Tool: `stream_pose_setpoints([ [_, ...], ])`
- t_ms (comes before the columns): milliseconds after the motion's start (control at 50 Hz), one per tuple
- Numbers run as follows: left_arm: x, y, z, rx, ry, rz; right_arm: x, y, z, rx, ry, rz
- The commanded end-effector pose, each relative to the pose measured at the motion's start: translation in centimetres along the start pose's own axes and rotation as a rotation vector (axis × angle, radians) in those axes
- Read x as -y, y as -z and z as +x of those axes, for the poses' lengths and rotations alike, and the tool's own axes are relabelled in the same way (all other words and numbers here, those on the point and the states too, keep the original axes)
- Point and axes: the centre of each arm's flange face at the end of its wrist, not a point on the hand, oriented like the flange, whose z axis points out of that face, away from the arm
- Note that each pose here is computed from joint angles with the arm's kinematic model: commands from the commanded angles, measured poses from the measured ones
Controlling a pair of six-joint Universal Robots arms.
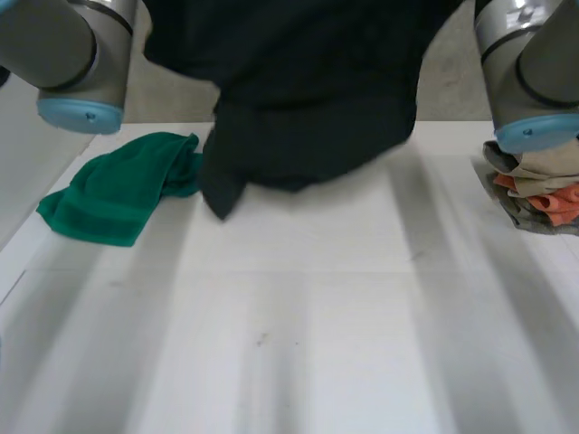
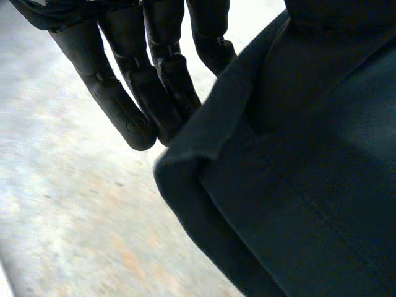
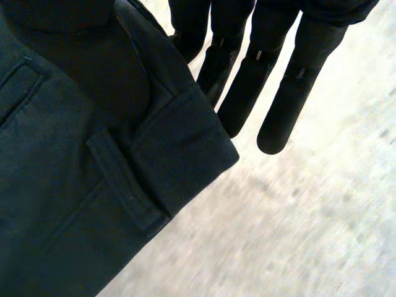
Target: Fold the laundry.
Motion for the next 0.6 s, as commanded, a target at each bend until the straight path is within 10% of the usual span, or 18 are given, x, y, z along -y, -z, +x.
stream_pose_setpoints([
  [20,-3.6,2.9,1.2,-0.053,0.055,-0.148,-1.0,3.0,-1.5,0.123,-0.015,-0.087],
  [340,-11.6,22.1,6.9,-0.471,0.001,-0.930,-13.3,21.0,-5.1,0.468,0.109,-0.860],
  [600,-3.7,29.1,6.1,-0.733,-0.022,-1.224,-6.9,25.6,-2.8,0.720,0.256,-1.141],
])
